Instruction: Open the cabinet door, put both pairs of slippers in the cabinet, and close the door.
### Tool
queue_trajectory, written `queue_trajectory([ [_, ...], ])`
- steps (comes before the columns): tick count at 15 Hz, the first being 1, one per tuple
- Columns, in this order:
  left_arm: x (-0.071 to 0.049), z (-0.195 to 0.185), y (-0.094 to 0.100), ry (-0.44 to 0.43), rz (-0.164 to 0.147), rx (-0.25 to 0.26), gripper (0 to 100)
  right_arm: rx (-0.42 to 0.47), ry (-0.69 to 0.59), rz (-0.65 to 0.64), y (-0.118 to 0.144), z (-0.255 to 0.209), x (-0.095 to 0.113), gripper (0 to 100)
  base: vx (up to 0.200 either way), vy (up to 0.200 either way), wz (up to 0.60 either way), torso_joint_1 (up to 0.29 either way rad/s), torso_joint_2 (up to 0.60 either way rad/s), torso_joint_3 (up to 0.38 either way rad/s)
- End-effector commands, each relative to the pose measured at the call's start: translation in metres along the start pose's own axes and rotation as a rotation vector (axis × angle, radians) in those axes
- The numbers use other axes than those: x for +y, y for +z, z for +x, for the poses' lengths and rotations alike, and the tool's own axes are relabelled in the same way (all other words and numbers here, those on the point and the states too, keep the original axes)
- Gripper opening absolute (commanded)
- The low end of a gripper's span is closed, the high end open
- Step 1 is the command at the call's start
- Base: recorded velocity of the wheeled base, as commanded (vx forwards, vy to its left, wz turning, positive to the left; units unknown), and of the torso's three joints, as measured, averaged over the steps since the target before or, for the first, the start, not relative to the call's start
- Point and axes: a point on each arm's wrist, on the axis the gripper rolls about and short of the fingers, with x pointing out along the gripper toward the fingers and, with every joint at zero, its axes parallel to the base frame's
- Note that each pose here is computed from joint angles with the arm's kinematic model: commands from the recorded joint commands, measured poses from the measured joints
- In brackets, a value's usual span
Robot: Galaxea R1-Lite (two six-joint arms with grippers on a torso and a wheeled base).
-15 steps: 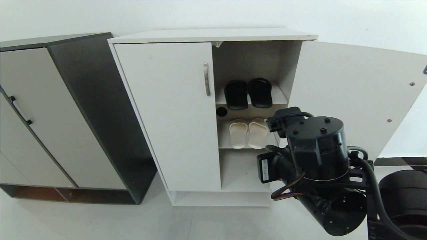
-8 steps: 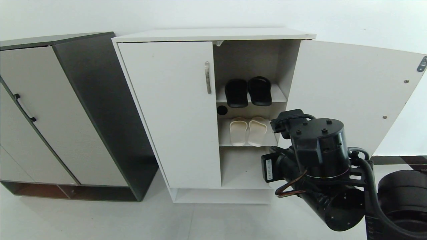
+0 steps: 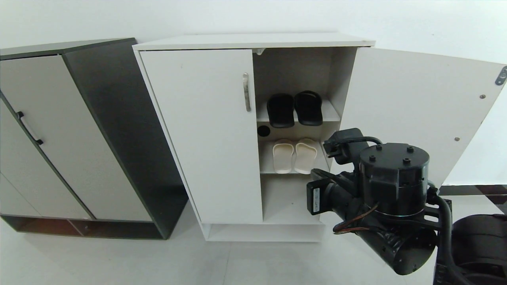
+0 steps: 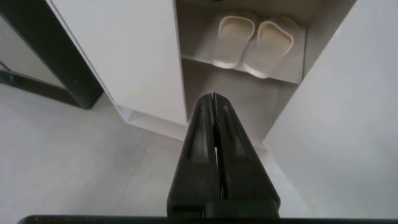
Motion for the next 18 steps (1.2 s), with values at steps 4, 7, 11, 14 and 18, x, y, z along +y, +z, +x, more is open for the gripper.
queue_trajectory([
  [4,0.0,0.0,0.0,0.0,0.0,0.0,0,0.018,-0.006,-0.014,-0.0061,0.0024,-0.001,0,0.0,0.0,0.0,0.0,0.0,0.0],
  [7,0.0,0.0,0.0,0.0,0.0,0.0,0,0.019,-0.006,-0.015,-0.0065,0.0027,-0.0009,0,0.0,0.0,0.0,0.0,0.0,0.0],
  [11,0.0,0.0,0.0,0.0,0.0,0.0,0,0.026,-0.008,-0.02,-0.0091,0.0048,-0.0004,0,0.0,0.0,0.0,0.0,0.0,0.0],
  [14,0.0,0.0,0.0,0.0,0.0,0.0,0,0.028,-0.014,-0.02,-0.0093,0.0065,-0.0016,0,0.0,0.0,0.0,0.002,-0.17,-0.246],
  [18,0.0,0.0,0.0,0.0,0.0,0.0,0,0.029,-0.015,-0.02,-0.0098,0.0065,-0.0017,0,0.0,0.0,0.0,0.041,-0.44,-0.365],
])
